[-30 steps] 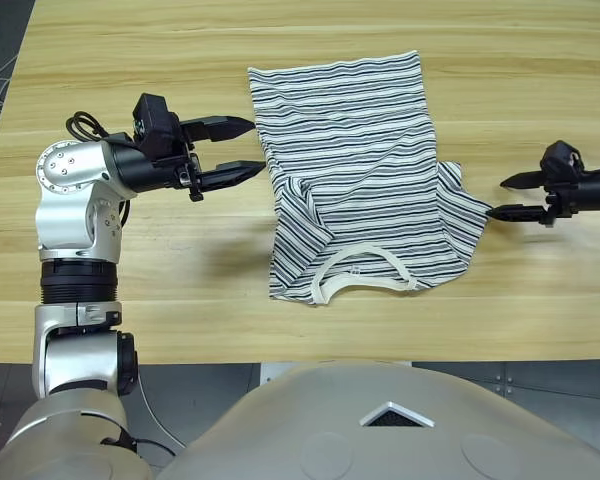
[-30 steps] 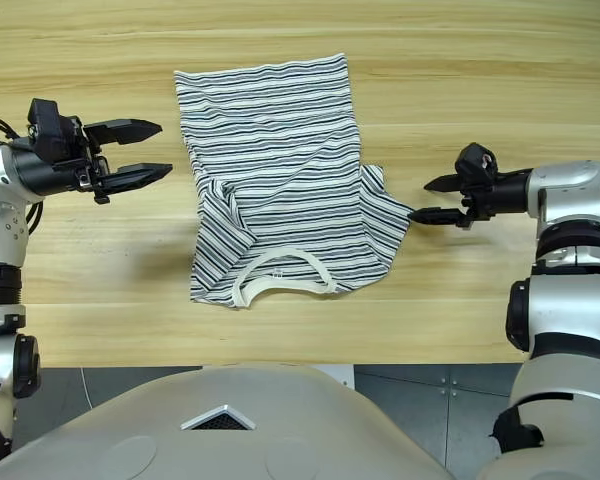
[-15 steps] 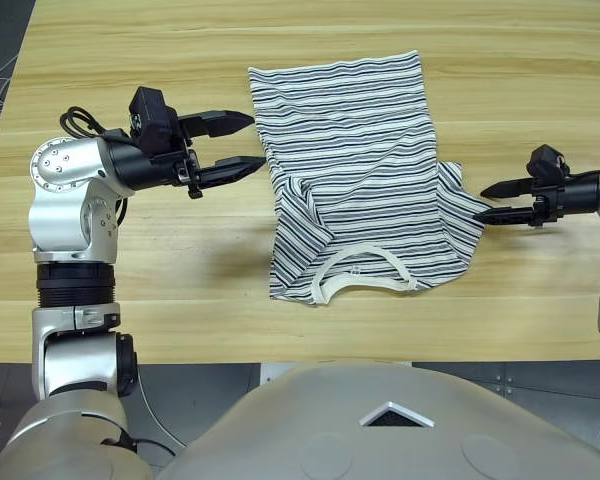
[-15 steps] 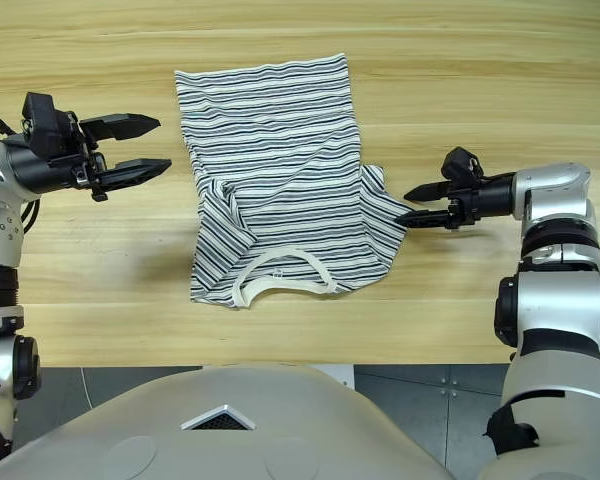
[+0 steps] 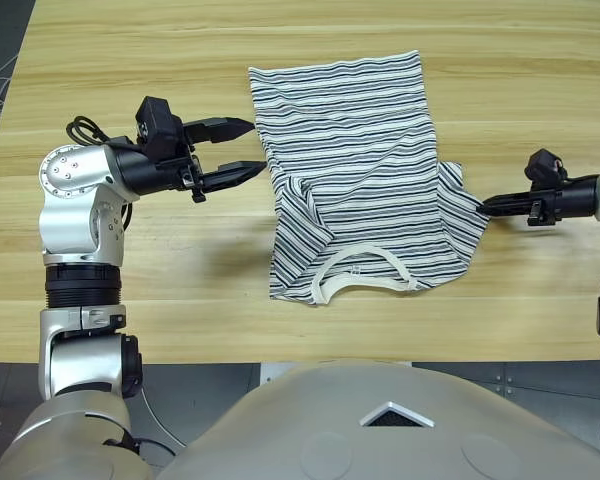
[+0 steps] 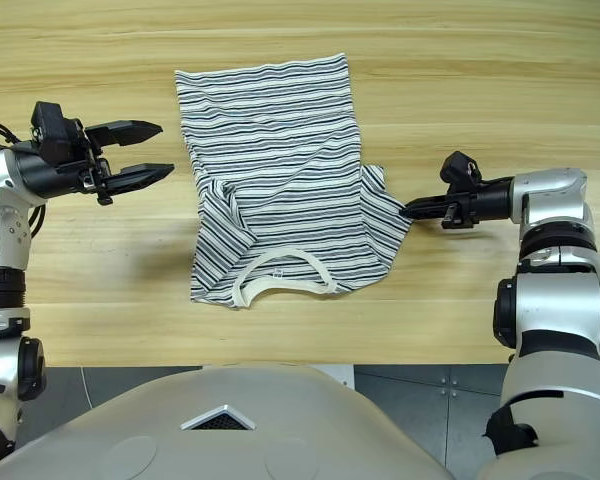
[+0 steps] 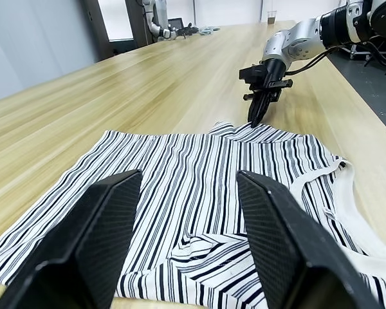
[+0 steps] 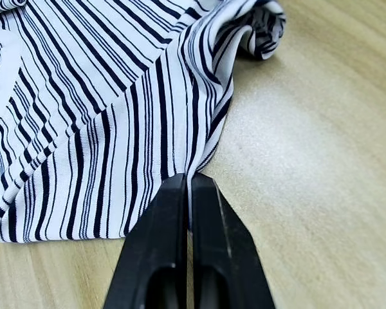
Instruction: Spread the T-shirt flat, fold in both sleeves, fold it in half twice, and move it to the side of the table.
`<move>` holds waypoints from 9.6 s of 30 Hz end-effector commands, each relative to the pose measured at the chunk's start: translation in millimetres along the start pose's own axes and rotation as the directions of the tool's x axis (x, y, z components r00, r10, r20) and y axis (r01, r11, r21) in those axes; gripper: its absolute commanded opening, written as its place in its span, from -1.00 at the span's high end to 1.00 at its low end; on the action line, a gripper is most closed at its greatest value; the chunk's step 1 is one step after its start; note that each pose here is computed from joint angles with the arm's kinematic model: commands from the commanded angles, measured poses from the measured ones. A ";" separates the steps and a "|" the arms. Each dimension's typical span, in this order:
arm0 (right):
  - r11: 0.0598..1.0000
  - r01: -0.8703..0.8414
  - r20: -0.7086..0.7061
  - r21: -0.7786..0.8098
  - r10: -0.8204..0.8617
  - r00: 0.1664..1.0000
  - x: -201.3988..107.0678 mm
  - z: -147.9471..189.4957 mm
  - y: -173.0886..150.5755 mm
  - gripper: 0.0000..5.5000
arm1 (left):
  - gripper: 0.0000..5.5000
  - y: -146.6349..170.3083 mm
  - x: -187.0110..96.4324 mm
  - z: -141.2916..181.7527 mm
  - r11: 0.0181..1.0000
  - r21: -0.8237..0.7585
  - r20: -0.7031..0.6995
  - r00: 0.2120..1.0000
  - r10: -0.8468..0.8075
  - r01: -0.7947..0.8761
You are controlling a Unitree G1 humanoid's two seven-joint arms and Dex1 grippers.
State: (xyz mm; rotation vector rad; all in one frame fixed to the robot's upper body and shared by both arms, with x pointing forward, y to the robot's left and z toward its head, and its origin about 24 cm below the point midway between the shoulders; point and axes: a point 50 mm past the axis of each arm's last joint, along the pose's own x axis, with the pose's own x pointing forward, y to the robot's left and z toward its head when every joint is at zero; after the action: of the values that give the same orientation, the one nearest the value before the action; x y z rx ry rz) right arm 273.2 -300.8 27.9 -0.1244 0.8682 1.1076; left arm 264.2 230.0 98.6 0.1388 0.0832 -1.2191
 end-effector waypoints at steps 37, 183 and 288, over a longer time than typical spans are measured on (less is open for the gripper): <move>0.901 -0.218 -0.013 -0.374 0.230 0.973 39.0 84.0 47.0 0.95 | -0.01 3.2 -0.1 -3.7 0.999 0.041 -0.024 1.000 -0.010 0.011; 0.258 0.052 0.108 -0.965 0.208 0.972 42.6 17.8 116.7 0.96 | 0.96 -64.8 22.7 -27.2 0.642 0.533 -0.516 0.813 -0.271 0.552; 0.538 0.637 0.376 -0.553 -0.521 0.766 119.3 142.3 2.1 -0.11 | 0.17 90.6 44.9 -25.8 0.915 -0.006 -0.517 0.785 0.343 -0.404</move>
State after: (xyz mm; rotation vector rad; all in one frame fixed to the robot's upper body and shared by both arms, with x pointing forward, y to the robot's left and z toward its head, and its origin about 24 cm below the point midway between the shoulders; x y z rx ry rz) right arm 363.5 -145.1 42.1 -0.8357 0.1614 0.7438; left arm 356.0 225.4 62.0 0.4370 0.5792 -0.8037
